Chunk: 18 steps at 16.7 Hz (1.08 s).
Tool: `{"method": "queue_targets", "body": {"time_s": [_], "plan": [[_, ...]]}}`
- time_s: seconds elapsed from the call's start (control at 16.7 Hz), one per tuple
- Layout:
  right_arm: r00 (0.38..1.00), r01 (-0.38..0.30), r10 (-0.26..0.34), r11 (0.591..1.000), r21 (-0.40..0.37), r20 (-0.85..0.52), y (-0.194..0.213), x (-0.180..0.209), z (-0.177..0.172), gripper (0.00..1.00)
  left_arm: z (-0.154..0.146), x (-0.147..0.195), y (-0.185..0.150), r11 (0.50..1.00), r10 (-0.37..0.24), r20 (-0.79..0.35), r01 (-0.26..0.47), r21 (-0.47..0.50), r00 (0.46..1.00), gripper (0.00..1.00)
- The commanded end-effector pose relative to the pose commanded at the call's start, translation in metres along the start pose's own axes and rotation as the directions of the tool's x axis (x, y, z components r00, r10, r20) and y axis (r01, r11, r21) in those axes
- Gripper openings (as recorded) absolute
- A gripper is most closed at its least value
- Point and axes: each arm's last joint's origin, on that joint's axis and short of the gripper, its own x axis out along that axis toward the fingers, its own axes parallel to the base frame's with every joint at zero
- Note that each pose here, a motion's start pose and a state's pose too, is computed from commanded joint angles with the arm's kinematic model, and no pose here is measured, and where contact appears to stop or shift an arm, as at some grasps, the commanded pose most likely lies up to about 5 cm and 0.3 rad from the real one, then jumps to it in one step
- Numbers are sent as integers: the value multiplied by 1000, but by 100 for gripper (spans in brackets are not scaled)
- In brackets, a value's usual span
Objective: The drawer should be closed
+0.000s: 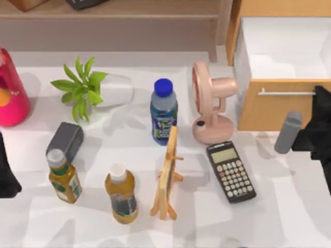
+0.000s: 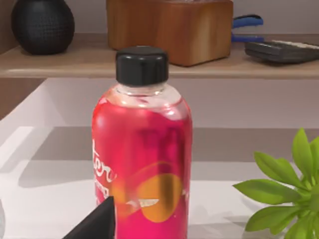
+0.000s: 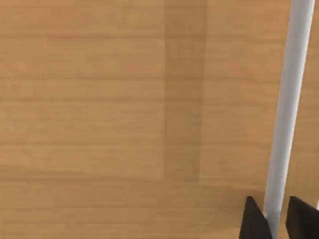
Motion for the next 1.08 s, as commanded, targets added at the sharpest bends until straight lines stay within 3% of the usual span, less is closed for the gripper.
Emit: {"method": "queue_targets", "body": {"time_s": [0.6, 1.08], "plan": [[1000, -4, 4, 1000, 2, 1, 1, 0, 0, 0, 0, 0, 0, 1000, 0, 0, 0, 0, 1000, 100], [1000, -3, 3, 1000, 2, 1, 1, 45, 1, 0, 0, 0, 0, 1000, 0, 0, 0, 0, 1000, 100]]}}
